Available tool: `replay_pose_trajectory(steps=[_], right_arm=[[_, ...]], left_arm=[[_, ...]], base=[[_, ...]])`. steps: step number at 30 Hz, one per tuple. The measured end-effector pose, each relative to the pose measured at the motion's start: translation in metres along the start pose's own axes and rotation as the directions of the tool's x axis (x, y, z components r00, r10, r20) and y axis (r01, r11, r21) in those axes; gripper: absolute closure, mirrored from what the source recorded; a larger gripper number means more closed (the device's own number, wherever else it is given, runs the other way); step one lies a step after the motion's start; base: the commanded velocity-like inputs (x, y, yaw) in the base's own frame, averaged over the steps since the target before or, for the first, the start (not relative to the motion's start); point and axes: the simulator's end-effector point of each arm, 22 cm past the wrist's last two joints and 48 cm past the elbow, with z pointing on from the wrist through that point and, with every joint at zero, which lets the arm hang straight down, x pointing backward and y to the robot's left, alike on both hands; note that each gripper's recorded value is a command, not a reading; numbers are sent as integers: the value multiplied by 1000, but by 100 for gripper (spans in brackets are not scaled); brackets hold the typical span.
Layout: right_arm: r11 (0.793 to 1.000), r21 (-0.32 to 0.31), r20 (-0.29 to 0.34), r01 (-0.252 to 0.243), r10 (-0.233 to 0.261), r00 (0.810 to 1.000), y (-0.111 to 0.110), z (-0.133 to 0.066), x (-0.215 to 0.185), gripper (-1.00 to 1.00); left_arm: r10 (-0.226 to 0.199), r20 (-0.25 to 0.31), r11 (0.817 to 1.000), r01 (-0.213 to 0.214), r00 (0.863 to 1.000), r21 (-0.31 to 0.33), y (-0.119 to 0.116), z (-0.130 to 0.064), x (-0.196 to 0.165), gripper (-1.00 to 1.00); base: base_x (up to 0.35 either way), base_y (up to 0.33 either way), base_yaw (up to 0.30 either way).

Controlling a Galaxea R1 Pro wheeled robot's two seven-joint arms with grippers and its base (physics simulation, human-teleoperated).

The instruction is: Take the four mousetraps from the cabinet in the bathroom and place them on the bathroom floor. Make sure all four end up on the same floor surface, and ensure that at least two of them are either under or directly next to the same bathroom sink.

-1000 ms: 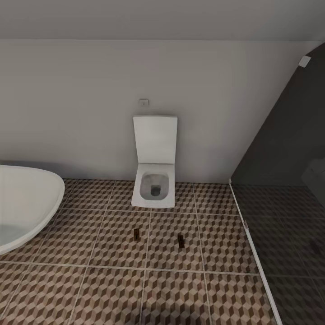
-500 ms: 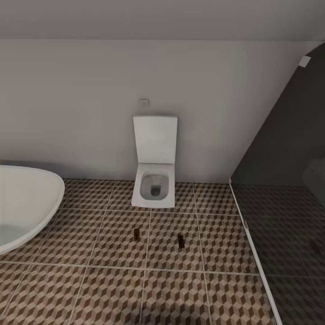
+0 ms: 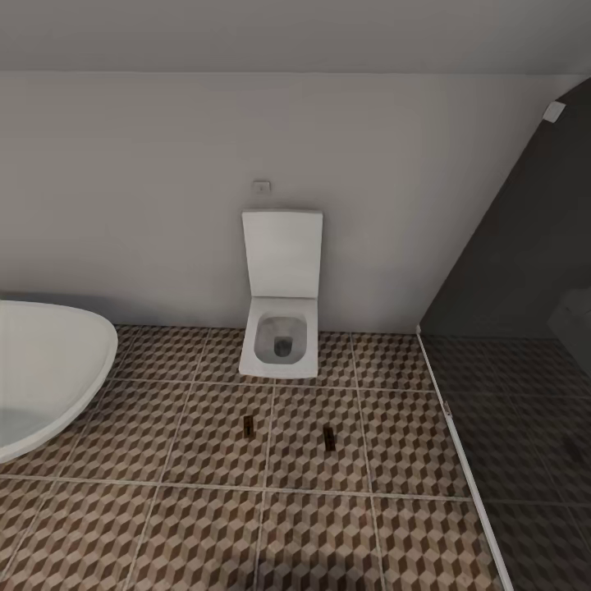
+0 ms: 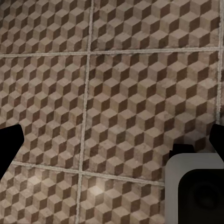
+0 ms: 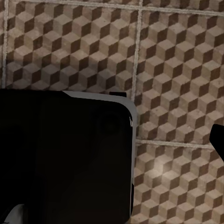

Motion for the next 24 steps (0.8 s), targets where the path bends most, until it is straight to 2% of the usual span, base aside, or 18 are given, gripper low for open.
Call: replay_pose_trajectory(steps=[24], right_arm=[[1000, 0, 0, 0, 0, 1000, 0, 0, 0, -100]], left_arm=[[0, 0, 1000, 0, 1000, -1, 0, 0, 0, -100]], base=[[0, 0, 0]])
